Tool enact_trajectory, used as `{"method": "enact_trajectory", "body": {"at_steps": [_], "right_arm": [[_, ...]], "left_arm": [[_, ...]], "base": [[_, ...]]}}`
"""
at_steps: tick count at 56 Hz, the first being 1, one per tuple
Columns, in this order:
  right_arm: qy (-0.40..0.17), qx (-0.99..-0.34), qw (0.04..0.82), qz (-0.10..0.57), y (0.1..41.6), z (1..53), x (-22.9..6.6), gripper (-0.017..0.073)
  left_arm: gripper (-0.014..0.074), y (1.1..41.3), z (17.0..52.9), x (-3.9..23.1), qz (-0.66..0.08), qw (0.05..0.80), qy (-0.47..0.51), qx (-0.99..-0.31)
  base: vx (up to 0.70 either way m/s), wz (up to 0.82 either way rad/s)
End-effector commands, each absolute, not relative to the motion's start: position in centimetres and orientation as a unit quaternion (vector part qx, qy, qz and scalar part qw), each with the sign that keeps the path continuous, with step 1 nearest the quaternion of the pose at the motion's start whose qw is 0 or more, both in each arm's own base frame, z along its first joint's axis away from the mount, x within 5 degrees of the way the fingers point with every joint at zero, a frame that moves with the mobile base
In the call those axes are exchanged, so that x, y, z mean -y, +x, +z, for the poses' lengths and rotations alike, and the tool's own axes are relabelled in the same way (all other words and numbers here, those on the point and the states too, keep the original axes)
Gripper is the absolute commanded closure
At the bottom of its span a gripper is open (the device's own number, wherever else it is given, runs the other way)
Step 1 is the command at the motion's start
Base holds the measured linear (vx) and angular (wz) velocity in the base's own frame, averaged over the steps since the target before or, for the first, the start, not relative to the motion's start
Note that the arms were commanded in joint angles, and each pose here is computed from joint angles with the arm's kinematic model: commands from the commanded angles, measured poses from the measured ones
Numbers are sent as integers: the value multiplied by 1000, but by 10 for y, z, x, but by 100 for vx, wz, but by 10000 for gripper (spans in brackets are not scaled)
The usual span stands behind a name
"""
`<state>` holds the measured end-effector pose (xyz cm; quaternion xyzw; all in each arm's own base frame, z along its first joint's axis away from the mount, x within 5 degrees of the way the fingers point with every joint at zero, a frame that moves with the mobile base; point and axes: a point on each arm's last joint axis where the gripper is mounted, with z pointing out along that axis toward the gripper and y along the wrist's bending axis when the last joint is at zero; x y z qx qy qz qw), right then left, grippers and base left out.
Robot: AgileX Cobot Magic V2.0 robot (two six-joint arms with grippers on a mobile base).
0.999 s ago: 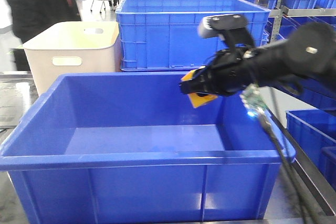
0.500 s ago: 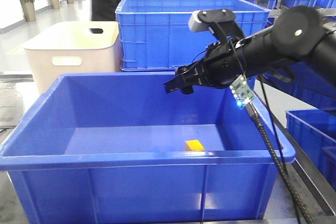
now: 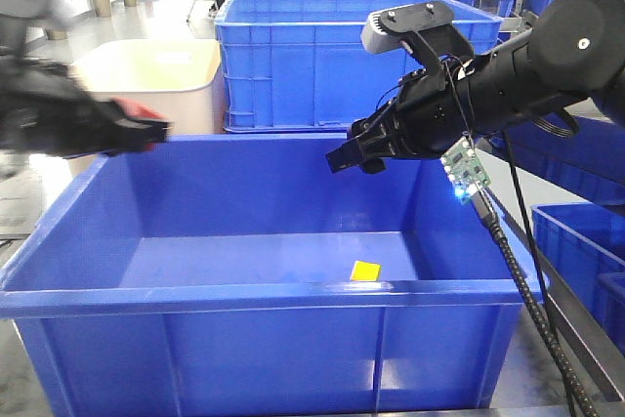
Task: Pick red and yellow blocks into blue bin
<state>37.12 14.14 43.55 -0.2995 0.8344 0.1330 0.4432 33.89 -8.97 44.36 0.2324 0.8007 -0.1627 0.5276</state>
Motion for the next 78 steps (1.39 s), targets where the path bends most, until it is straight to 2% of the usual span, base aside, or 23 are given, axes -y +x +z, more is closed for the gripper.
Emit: {"method": "enact_trajectory", "body": {"at_steps": [1, 5, 9, 19, 23, 28, 36, 41, 43, 47, 50, 51, 52, 53, 59, 65, 70, 78], "right_arm": [[-286, -794, 521, 125, 354, 477, -133, -24], [-286, -794, 523, 116, 353, 478, -131, -24], [-287, -794, 525, 110, 352, 479, -130, -24], [-286, -794, 527, 105, 352, 480, -129, -24], [-285, -793, 528, 105, 352, 481, -129, -24], [-285, -792, 529, 104, 352, 481, -129, -24], [-287, -792, 530, 99, 350, 483, -128, -8], [-290, -793, 527, 93, 342, 487, -125, 72], [-290, -796, 524, 89, 338, 490, -123, 129], [-287, -808, 509, 80, 325, 496, -116, 300], [-292, -817, 492, 74, 312, 498, -112, 446], [-294, -819, 487, 73, 308, 499, -110, 502], [-295, -820, 485, 73, 303, 500, -109, 557], [-295, -821, 484, 74, 299, 501, -108, 576], [-288, -816, 495, 73, 278, 499, -101, 573], [-274, -799, 531, 68, 247, 494, -90, 571], [-258, -785, 560, 64, 215, 472, -78, 570], [-223, -742, 630, 62, 163, 437, -59, 570]], "left_arm": [[498, 350, 466, 99, -201, 560, 222, -773], [404, 366, 461, 104, -217, 543, 230, -778], [269, 377, 454, 109, -227, 525, 239, -785], [-29, 382, 450, 110, -230, 520, 240, -787], [-95, 382, 451, 109, -228, 524, 240, -785], [-113, 382, 451, 109, -225, 525, 245, -784], [-53, 376, 452, 110, -228, 511, 259, -787], [69, 365, 458, 109, -230, 501, 271, -789], [147, 360, 461, 107, -229, 494, 273, -793], [377, 344, 470, 105, -226, 481, 282, -799], [589, 328, 480, 103, -227, 479, 291, -796], [604, 323, 483, 103, -228, 480, 295, -794], [604, 319, 485, 102, -228, 480, 297, -794], [603, 314, 489, 102, -229, 480, 299, -792], [595, 291, 501, 99, -229, 485, 305, -787], [594, 272, 495, 92, -213, 489, 295, -793], [594, 258, 469, 86, -199, 490, 267, -806], [594, 225, 426, 72, -188, 532, 195, -802]], "base": [[0, 0], [0, 0], [0, 0], [0, 0], [0, 0], [0, 0], [0, 0], [0, 0], [0, 0], [0, 0], [0, 0], [0, 0], [0, 0], [0, 0], [0, 0], [0, 0], [0, 0], [0, 0]]}}
